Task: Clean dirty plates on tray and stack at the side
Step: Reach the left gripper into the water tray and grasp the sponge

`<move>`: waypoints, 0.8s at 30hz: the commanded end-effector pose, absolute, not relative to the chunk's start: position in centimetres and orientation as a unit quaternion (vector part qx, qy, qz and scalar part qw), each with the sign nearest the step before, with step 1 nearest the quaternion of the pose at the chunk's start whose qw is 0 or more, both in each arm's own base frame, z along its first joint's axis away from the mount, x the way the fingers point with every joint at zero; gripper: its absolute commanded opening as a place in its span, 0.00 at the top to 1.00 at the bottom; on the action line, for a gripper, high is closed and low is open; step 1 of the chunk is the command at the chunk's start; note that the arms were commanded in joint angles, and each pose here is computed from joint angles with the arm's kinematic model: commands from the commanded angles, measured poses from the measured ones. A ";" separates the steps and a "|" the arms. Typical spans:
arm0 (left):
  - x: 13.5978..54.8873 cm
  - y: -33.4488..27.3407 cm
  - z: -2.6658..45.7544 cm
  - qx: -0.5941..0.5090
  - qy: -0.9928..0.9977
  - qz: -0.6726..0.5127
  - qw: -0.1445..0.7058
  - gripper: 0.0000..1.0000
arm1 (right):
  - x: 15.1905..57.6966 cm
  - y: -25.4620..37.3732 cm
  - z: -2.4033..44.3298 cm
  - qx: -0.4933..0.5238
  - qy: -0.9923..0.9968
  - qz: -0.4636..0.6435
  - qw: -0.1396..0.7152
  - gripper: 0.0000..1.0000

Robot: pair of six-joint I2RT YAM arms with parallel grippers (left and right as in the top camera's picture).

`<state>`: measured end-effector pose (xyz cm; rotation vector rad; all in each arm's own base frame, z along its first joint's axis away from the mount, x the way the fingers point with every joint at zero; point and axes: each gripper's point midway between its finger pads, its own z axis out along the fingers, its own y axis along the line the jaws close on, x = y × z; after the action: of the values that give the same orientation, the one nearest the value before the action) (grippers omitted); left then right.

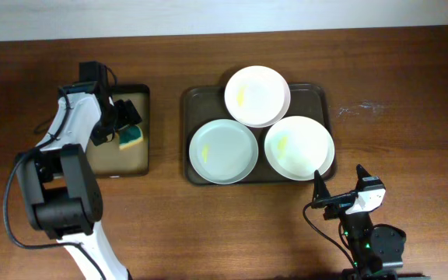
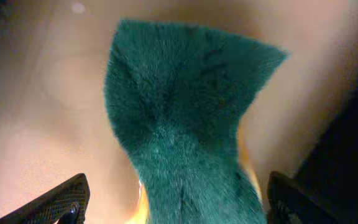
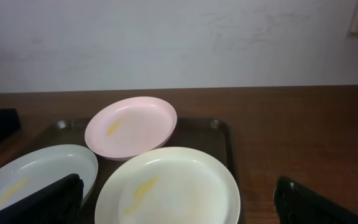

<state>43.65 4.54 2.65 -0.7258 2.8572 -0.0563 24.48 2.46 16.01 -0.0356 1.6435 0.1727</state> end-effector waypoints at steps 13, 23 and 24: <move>42.9 7.2 -0.5 -0.255 0.961 0.063 0.082 0.01 | 24.5 2.2 15.7 -0.007 0.732 0.076 0.677 0.02; 45.4 8.8 0.2 -0.261 0.950 0.093 0.143 1.00 | 24.5 2.2 15.7 -0.007 0.732 0.076 0.677 0.02; 45.3 8.8 0.1 -0.261 0.951 0.094 0.140 1.00 | 24.5 2.2 15.7 -0.007 0.732 0.076 0.677 0.02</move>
<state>45.96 8.42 1.39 -0.7490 2.7168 0.2351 24.48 2.46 16.01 -0.0349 1.6436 0.1732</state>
